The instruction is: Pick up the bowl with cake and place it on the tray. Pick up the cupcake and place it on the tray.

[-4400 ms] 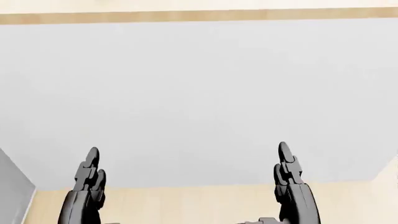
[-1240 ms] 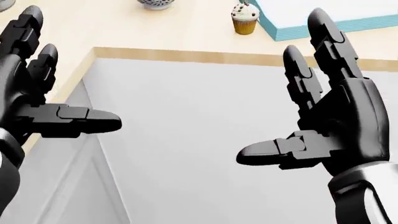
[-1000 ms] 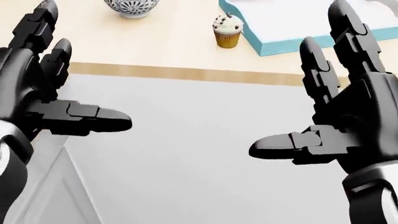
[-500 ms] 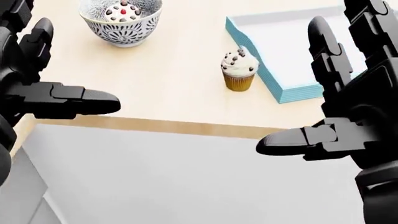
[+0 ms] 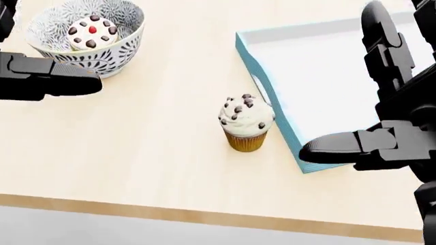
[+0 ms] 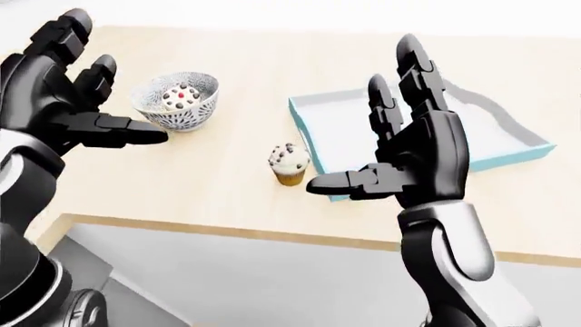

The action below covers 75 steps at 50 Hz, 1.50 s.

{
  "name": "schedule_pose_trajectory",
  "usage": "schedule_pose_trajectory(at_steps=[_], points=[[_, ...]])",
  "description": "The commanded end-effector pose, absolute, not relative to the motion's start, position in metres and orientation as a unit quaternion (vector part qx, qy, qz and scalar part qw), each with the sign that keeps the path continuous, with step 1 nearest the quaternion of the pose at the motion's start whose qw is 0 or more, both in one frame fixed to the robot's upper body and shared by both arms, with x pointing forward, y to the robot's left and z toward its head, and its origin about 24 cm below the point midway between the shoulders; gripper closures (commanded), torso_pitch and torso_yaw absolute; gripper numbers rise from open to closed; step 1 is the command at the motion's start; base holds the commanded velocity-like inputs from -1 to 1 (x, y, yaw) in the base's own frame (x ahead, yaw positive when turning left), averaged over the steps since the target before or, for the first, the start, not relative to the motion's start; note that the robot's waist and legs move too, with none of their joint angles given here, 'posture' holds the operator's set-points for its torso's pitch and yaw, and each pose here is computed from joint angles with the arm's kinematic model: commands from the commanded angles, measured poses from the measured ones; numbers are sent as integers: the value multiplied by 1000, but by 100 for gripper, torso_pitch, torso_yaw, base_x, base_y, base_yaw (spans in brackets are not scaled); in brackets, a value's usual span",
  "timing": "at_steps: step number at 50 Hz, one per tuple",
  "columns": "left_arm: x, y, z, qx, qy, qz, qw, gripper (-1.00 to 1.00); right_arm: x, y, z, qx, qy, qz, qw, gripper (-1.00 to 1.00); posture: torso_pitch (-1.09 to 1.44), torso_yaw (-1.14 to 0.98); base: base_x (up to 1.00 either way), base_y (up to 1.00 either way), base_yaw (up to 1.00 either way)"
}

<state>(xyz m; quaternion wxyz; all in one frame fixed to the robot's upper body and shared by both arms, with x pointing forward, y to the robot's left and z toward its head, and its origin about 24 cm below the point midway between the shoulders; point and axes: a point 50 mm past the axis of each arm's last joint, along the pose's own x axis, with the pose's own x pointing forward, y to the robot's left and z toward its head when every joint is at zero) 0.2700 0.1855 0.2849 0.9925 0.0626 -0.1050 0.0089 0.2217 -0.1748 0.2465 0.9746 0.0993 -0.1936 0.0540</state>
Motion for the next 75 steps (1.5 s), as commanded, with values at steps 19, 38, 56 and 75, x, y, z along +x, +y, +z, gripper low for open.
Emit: schedule_pose_trajectory(at_steps=[19,38,56,75], points=[[299,184,310,260,-130,50,956,-100,204,-170,275,88,-248,65,963,-100,0,0,0,0,0],[335,185,297,439,-132,96,883,-100,201,-163,282,87,-255,74,960,-100,0,0,0,0,0],[359,179,274,530,-110,103,834,-100,203,-162,279,89,-257,78,959,-100,0,0,0,0,0],[387,189,247,580,-90,133,799,-100,201,-161,276,86,-255,80,960,-100,0,0,0,0,0]])
